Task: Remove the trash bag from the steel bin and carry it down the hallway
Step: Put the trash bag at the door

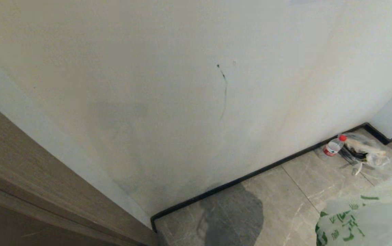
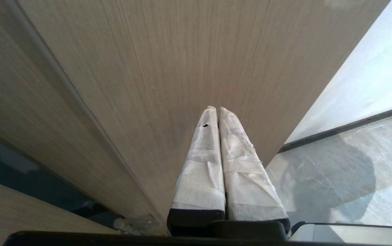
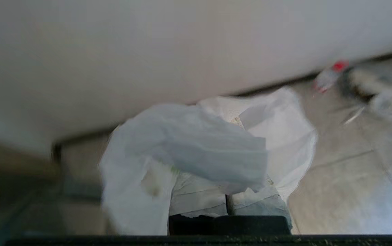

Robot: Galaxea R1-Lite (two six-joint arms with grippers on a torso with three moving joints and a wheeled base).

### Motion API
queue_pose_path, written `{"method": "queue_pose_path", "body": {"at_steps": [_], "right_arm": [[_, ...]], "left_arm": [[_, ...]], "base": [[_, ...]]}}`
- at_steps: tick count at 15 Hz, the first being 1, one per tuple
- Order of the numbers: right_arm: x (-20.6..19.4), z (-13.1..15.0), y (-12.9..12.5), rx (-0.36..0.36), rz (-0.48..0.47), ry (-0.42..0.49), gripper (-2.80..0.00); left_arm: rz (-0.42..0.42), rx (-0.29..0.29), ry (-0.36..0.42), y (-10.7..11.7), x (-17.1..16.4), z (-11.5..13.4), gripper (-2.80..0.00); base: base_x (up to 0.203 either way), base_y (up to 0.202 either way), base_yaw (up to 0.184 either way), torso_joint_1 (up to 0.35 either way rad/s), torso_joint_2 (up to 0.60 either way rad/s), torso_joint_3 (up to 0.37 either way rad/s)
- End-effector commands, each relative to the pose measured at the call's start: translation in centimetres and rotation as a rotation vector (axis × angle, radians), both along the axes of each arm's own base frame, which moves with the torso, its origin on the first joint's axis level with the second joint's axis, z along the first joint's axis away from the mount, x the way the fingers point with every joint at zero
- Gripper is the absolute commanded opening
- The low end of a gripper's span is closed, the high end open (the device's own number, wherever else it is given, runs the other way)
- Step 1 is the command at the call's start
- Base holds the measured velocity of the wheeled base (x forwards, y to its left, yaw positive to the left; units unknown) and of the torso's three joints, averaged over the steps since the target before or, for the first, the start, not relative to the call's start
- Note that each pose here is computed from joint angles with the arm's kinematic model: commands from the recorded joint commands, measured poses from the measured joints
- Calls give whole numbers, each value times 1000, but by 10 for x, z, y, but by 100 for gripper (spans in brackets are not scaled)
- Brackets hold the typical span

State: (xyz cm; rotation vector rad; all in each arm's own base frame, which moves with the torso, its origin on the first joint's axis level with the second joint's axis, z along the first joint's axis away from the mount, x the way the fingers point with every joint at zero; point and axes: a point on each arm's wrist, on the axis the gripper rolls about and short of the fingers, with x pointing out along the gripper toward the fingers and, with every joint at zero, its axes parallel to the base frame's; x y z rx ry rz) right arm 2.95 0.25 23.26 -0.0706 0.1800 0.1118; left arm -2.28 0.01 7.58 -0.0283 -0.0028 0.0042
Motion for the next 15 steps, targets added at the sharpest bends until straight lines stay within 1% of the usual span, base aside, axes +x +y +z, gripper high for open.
{"method": "queue_pose_path", "body": {"at_steps": [1, 3, 5, 7, 9, 11, 14, 15], "right_arm": [[61, -2, 5, -23, 62, 221, -280], [88, -8, 11, -43, 91, 304, -280], [117, -17, 16, -67, 88, 365, -280], [144, -26, 25, -96, 88, 413, -280], [173, -41, 36, -119, 108, 465, -280], [200, -58, 49, -138, 143, 481, -280], [235, -92, 67, -202, 195, 509, -280], [246, -102, 72, -224, 209, 499, -280]], "left_arm": [[0, -1, 1, 0, 0, 0, -280], [1, -1, 1, 0, 0, 0, -280], [0, -1, 1, 0, 0, 0, -280], [0, -1, 1, 0, 0, 0, -280], [0, -1, 1, 0, 0, 0, -280], [0, -1, 1, 0, 0, 0, -280], [0, -1, 1, 0, 0, 0, -280], [0, -1, 1, 0, 0, 0, -280]], "base": [[0, 0, 0, 0, 0, 0], [0, 0, 0, 0, 0, 0], [0, 0, 0, 0, 0, 0], [0, 0, 0, 0, 0, 0], [0, 0, 0, 0, 0, 0], [0, 0, 0, 0, 0, 0], [0, 0, 0, 0, 0, 0], [0, 0, 0, 0, 0, 0]]}}
